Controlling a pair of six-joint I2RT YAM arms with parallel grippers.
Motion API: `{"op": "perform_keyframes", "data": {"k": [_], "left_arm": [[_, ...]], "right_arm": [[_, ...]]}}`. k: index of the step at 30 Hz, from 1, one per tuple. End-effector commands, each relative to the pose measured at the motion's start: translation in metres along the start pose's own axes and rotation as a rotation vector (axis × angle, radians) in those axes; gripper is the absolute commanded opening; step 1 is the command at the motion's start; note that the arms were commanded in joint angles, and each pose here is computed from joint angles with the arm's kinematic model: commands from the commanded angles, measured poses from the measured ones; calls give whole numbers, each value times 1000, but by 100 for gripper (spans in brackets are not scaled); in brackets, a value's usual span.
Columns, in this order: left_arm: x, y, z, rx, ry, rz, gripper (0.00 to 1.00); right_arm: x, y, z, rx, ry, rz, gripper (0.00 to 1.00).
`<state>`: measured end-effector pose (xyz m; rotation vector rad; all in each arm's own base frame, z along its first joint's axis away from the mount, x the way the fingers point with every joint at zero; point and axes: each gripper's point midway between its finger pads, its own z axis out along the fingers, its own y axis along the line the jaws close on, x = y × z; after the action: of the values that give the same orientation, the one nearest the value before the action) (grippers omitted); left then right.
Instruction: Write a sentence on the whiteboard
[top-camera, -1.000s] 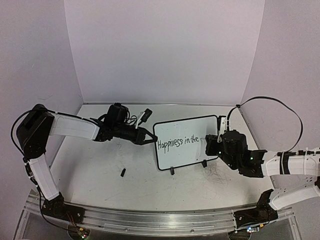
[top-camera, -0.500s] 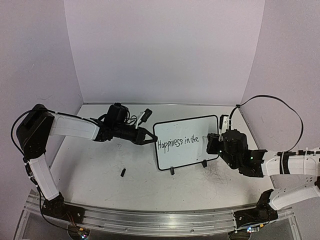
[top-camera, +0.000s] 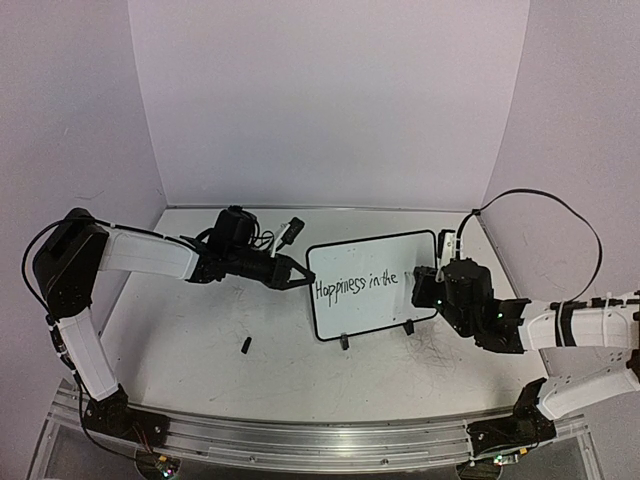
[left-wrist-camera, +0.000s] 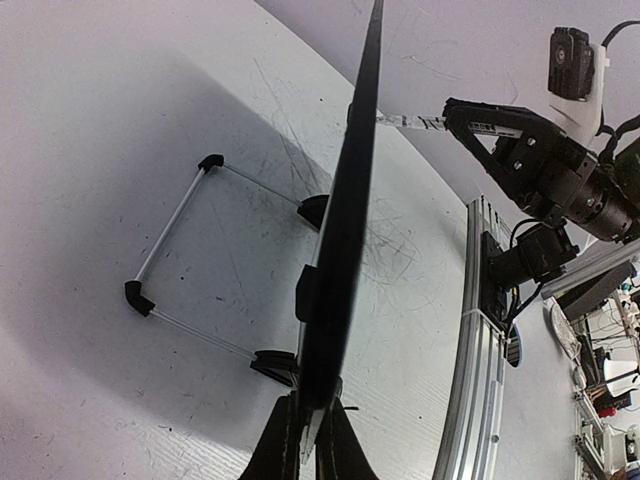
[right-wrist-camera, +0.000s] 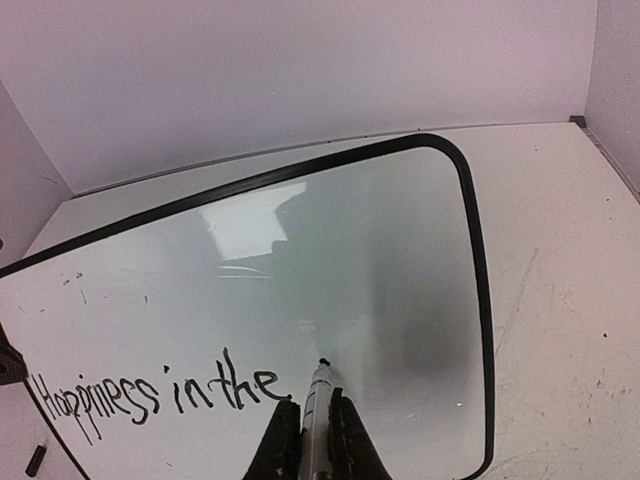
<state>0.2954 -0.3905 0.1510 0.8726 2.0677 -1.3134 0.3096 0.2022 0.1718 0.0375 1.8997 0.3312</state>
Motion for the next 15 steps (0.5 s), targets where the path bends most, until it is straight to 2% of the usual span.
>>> {"op": "perform_keyframes", "data": {"k": [1,15], "left_arm": [[-2,-18,0,30,23,8,0],[-2,-18,0,29,22,8,0]], "right_arm": [[-15,9,2,-29,-41,12,0],[6,4,2,-27,28,10,0]]}}
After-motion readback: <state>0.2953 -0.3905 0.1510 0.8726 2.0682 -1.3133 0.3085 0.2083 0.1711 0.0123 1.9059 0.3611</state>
